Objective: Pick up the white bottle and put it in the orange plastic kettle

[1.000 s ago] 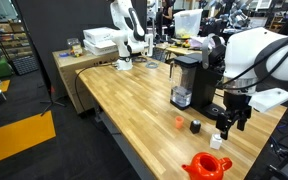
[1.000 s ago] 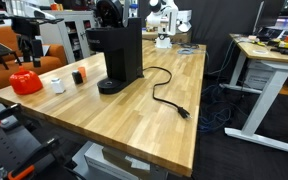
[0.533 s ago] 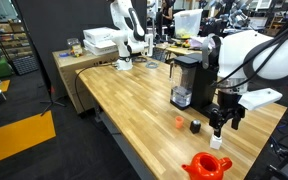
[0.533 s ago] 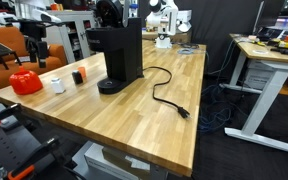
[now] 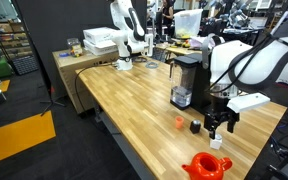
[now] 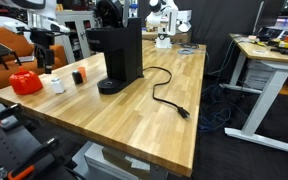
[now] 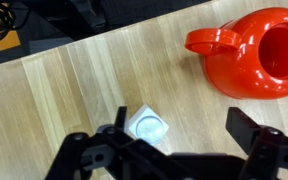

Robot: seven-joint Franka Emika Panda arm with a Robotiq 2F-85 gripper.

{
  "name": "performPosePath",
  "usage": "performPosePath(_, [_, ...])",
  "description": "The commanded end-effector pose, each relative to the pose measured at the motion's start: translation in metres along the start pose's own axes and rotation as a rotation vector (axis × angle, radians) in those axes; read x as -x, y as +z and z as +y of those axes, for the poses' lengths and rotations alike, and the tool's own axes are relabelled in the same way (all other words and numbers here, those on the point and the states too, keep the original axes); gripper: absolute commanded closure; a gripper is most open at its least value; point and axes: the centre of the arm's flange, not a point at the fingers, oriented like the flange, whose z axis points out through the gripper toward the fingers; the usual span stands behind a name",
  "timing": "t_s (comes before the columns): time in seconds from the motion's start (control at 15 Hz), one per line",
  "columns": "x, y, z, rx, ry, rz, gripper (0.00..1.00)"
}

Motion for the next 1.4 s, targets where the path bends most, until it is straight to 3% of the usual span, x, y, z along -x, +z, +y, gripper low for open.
performPosePath(0.0, [0.000, 0.000, 0.000, 0.000, 0.000, 0.000, 0.00])
performPosePath(0.6, [-0.011, 0.004, 0.007, -0.004, 0.094, 0.029, 0.00])
performPosePath(1.33, [-0.028, 0.049, 0.012, 0.022, 0.144, -0.054, 0.00])
